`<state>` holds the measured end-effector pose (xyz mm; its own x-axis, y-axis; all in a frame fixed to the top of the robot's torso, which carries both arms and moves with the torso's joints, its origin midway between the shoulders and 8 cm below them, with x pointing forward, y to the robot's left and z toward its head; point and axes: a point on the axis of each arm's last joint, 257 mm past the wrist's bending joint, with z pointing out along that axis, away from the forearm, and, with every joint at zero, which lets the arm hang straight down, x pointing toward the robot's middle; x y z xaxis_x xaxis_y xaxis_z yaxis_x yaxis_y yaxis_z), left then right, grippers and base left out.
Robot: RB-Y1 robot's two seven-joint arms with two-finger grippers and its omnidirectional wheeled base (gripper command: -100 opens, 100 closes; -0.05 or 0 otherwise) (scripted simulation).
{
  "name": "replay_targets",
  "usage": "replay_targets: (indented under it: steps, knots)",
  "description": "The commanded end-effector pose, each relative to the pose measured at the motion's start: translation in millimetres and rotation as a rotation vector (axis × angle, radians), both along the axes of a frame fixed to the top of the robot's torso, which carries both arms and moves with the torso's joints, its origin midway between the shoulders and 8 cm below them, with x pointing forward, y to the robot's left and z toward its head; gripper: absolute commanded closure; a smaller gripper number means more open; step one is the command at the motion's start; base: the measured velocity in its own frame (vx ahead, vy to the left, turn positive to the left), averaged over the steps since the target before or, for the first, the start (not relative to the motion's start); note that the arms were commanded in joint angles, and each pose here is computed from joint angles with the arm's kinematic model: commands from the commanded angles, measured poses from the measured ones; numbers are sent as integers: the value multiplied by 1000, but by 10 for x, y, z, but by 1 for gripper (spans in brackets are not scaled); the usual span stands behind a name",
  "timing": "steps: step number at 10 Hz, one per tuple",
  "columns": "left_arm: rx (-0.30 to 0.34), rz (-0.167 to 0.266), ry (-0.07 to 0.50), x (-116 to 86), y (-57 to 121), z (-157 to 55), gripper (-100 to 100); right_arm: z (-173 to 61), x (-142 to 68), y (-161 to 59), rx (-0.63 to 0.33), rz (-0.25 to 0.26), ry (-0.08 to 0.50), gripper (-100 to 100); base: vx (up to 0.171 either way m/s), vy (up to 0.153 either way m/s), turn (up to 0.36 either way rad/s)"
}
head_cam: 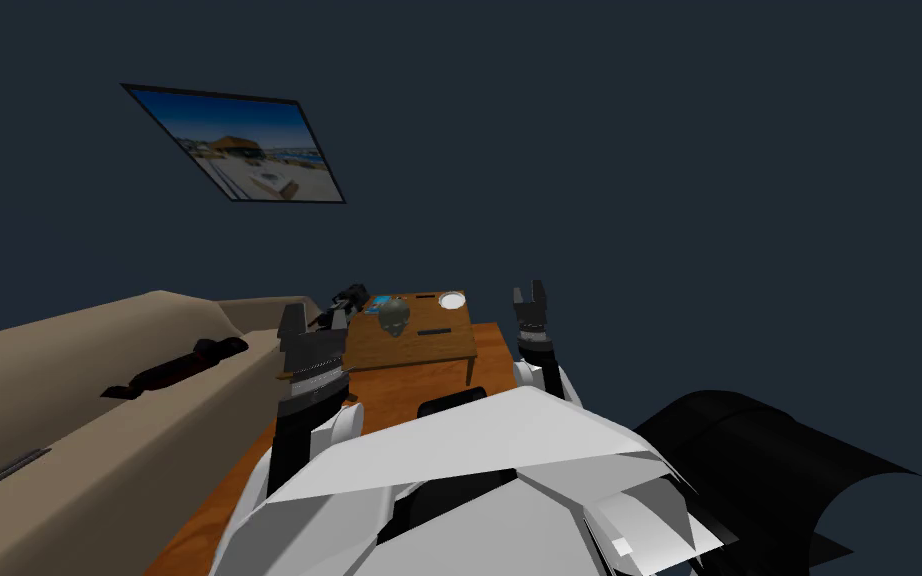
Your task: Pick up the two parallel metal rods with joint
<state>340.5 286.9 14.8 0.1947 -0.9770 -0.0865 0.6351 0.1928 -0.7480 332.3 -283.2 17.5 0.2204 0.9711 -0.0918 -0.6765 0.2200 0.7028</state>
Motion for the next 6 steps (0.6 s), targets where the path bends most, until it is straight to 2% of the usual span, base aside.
replay_targets:
  steps: [1, 6]
  knots:
    - [25, -19, 20, 46, -26, -48, -100, 0, 0, 0, 0, 0, 0, 0, 0, 1, -43]
    - [65, -68, 138, 341, -7, -398, -100, 0, 0, 0, 0, 0, 0, 0, -1, 8, -85]
